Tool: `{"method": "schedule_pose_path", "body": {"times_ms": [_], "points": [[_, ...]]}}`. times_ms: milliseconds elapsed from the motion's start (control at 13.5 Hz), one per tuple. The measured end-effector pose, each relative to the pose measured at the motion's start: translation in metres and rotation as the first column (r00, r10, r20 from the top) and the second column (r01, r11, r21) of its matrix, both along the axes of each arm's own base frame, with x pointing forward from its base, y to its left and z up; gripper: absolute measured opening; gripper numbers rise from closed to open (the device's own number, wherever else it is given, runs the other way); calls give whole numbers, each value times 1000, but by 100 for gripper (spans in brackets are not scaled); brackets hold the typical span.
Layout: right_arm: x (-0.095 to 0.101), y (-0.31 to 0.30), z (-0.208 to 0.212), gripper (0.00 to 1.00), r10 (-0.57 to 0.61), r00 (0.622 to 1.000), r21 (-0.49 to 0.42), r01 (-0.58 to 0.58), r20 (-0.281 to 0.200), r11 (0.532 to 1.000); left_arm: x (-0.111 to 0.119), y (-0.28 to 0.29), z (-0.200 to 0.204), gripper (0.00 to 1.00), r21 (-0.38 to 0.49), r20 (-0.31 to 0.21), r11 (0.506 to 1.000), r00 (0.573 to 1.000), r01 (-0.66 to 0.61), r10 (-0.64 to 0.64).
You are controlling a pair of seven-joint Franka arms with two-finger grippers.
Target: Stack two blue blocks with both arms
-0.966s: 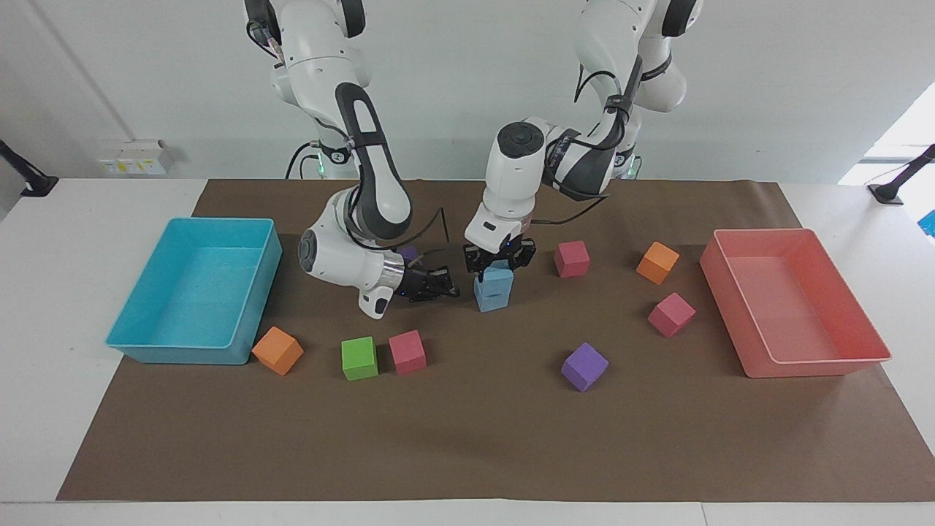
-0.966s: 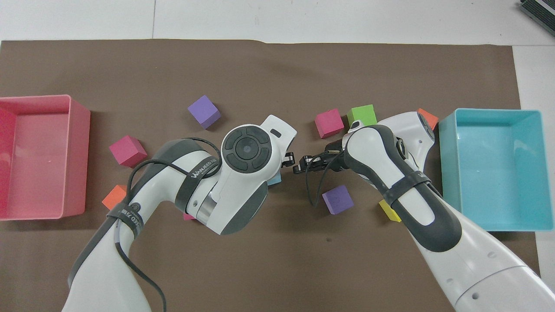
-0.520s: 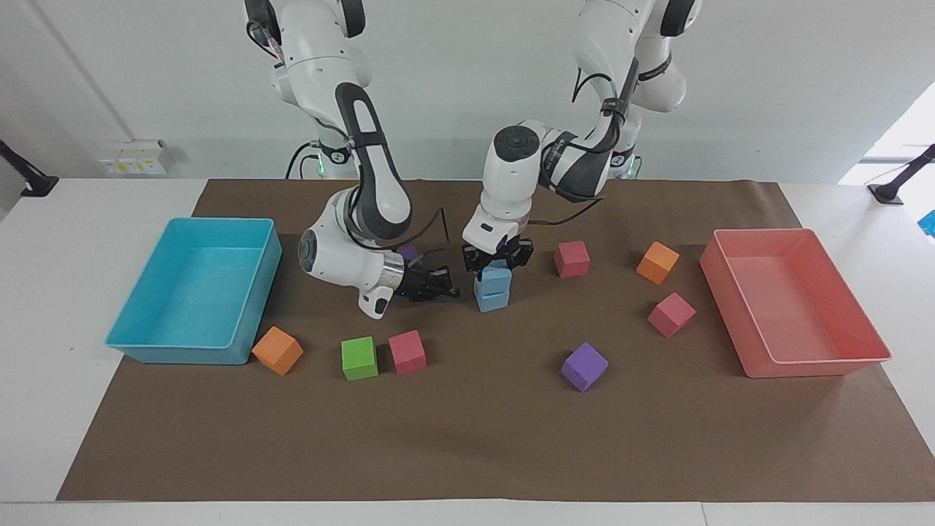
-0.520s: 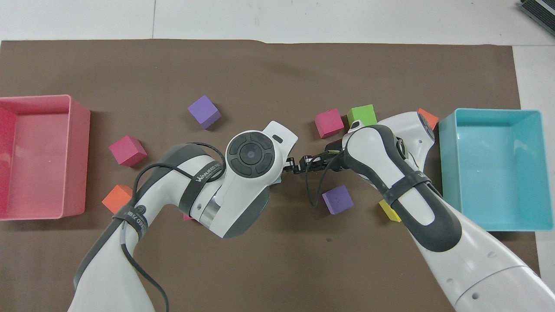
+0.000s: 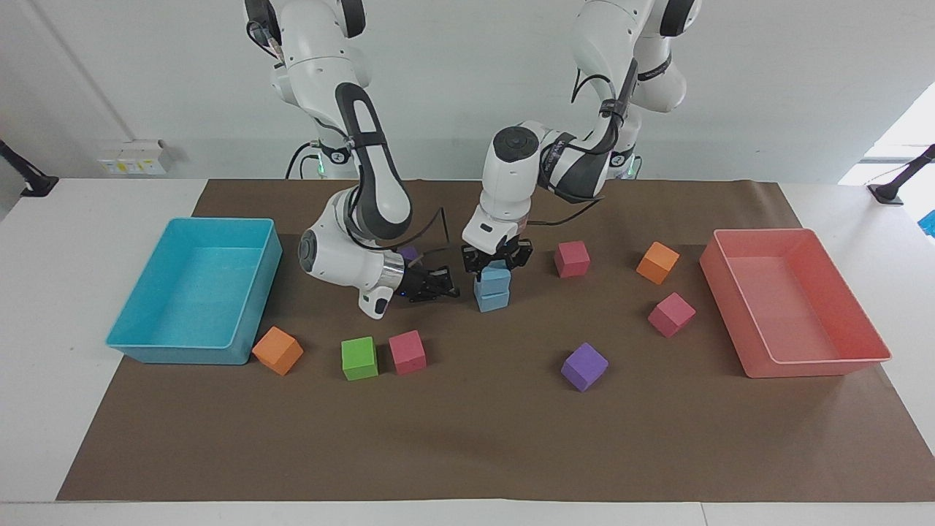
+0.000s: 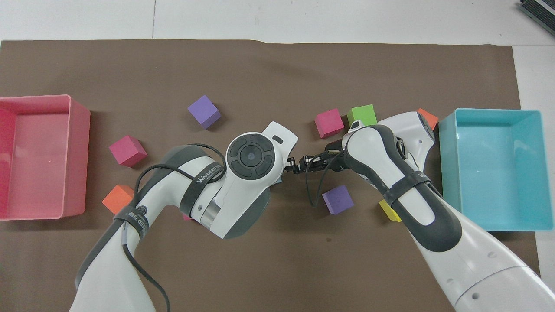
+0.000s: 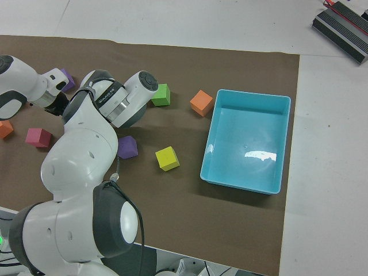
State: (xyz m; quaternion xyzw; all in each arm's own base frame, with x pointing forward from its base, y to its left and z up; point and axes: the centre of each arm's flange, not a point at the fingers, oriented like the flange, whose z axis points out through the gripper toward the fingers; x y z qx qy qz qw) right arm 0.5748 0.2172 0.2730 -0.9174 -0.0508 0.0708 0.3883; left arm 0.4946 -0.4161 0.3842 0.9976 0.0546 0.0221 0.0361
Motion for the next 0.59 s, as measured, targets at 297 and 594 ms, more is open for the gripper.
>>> {"method": "schedule_pose_path", "body": {"times_ms": [297,594], "points": [[0,0,0,1,0,1000,0,0,0,1000,3,3,0,60,0,3,1000,1000,-7,7],[0,0,0,1,0,1000,0,0,0,1000,4,5,0,60,0,5,1000,1000,-10,10]]}}
